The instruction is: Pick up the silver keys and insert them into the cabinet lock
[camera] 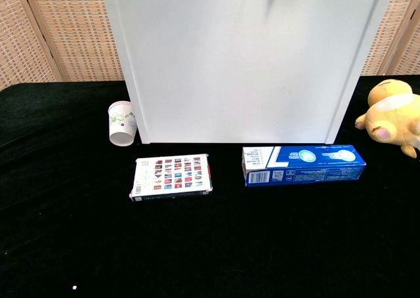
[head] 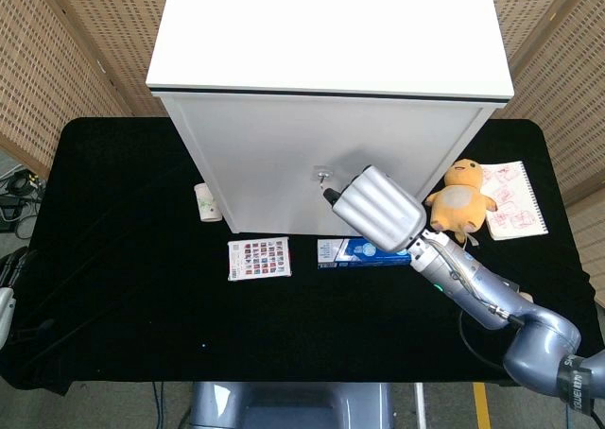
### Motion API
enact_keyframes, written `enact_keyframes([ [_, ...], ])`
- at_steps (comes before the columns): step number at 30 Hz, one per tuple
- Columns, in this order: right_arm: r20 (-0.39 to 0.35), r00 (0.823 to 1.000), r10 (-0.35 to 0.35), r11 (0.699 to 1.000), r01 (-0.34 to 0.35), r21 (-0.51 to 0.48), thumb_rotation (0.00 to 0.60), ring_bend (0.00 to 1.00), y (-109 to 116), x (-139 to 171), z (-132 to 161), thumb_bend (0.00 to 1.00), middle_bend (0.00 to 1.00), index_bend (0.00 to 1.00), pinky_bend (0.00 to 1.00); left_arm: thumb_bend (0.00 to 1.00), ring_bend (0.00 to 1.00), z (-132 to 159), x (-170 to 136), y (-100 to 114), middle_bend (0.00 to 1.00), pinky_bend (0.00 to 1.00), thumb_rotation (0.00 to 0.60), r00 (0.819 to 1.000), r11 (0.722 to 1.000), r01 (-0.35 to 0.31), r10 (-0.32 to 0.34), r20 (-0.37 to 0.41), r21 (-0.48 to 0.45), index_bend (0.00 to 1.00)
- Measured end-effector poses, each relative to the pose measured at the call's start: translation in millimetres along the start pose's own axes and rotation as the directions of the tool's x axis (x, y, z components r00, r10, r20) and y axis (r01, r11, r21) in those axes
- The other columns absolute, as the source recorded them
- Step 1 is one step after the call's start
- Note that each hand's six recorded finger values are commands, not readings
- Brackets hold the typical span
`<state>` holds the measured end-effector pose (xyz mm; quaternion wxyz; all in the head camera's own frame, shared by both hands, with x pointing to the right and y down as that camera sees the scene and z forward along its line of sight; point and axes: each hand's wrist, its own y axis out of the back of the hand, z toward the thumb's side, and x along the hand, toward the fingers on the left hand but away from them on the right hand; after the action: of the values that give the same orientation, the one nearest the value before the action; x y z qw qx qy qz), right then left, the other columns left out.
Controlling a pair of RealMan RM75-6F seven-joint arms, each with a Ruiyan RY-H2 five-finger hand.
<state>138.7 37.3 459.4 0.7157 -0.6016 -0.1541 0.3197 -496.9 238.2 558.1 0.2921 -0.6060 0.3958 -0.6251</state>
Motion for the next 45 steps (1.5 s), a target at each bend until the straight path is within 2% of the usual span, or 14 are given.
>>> enact_keyframes([
  [24, 0.016, 1.000, 0.026, 0.998, -0.027, 0.056, 0.600, 0.93, -11, -37, 19, 0.63, 0.93, 0.70, 1.00, 0.00, 0.00, -3, 2, 0, 0.00, 0.00, 0.600, 1.000, 1.000, 0.006, -0.006, -0.003, -0.002, 0.00],
  [32, 0.037, 0.999, 0.010, 0.996, -0.013, 0.083, 0.600, 0.93, -11, -38, 18, 0.63, 0.93, 0.70, 1.00, 0.00, 0.00, -3, 2, 0, 0.00, 0.00, 0.600, 1.000, 1.000, 0.009, -0.009, -0.003, -0.002, 0.00],
  [45, 0.038, 0.999, 0.027, 0.995, -0.030, 0.091, 0.600, 0.93, -18, -37, 19, 0.63, 0.93, 0.70, 1.00, 0.00, 0.00, -2, 2, 0, 0.00, 0.00, 0.600, 1.000, 1.000, 0.004, -0.004, 0.000, 0.002, 0.00],
])
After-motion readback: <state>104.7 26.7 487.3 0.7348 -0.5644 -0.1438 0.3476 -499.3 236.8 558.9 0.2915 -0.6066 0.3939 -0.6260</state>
